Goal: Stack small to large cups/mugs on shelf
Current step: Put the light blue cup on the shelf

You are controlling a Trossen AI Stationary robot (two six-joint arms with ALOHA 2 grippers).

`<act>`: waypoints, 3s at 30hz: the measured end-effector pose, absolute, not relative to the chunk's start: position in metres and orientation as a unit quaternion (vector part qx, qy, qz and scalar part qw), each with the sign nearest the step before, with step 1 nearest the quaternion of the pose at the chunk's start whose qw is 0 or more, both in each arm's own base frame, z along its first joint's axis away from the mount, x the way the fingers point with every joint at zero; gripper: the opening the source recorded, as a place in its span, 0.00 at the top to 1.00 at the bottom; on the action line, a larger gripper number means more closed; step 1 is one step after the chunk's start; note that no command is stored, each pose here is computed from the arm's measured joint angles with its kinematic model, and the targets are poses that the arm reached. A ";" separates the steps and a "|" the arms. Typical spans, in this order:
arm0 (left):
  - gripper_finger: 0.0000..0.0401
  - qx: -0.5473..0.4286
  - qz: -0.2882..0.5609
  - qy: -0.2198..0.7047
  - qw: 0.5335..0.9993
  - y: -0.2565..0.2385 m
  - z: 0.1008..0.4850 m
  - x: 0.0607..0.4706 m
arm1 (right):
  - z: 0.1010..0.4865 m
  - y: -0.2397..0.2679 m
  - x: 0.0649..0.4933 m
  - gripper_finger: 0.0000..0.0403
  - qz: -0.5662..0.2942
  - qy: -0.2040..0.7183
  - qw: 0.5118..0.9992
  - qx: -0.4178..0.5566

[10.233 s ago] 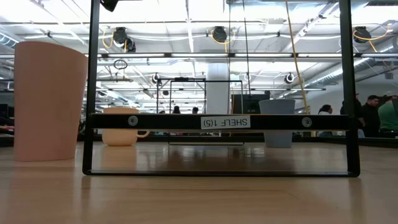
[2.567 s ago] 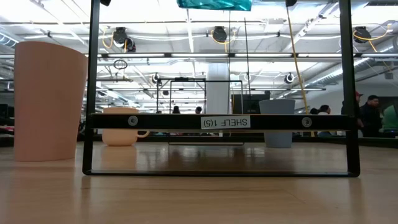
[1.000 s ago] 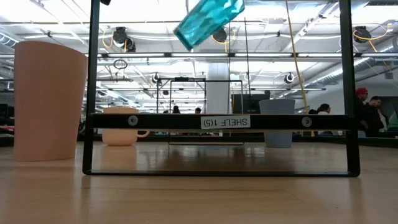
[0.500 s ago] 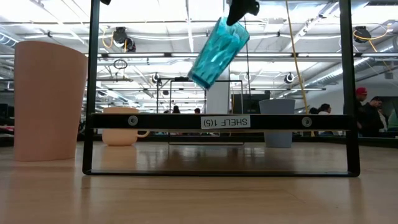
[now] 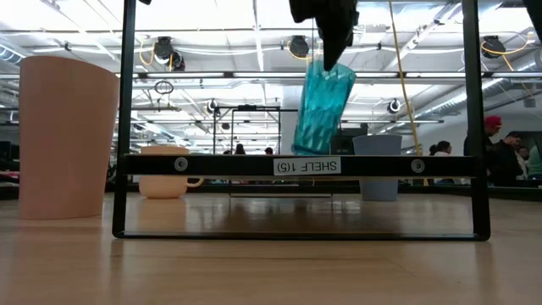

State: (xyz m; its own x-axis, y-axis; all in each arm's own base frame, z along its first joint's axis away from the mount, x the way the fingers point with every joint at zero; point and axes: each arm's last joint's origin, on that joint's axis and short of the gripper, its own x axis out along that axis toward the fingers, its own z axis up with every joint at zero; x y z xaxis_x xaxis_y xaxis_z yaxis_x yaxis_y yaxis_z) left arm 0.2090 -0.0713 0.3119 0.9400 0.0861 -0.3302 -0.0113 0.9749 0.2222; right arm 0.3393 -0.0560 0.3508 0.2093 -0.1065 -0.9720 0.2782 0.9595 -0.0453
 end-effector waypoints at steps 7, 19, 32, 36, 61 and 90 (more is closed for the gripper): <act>0.94 0.112 0.025 0.171 0.979 -0.071 0.312 0.209 | 0.346 -0.061 0.341 1.00 -0.128 0.624 0.768 0.073; 0.94 0.120 0.023 0.171 0.978 -0.071 0.312 0.209 | 0.342 -0.062 0.347 0.99 -0.128 0.621 0.770 0.073; 0.94 0.120 0.023 0.171 0.978 -0.071 0.312 0.209 | 0.338 -0.063 0.351 0.99 -0.121 0.622 0.771 0.064; 0.94 0.120 0.023 0.171 0.978 -0.071 0.312 0.209 | 0.336 -0.063 0.352 0.99 -0.120 0.624 0.770 0.063; 0.94 0.121 0.023 0.171 0.978 -0.071 0.312 0.209 | 0.337 -0.063 0.352 0.97 -0.118 0.623 0.771 0.060; 0.94 0.121 0.023 0.171 0.978 -0.071 0.312 0.209 | 0.337 -0.062 0.352 0.78 -0.117 0.622 0.772 0.059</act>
State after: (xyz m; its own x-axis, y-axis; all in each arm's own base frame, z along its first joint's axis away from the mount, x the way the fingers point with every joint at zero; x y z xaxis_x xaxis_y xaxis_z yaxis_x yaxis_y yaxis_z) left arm 0.2090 -0.0713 0.3121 0.9405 0.0862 -0.3286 -0.0034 0.9696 0.2445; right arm 0.3524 -0.0622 0.3368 0.1997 -0.1077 -0.9739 0.2542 0.9656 -0.0546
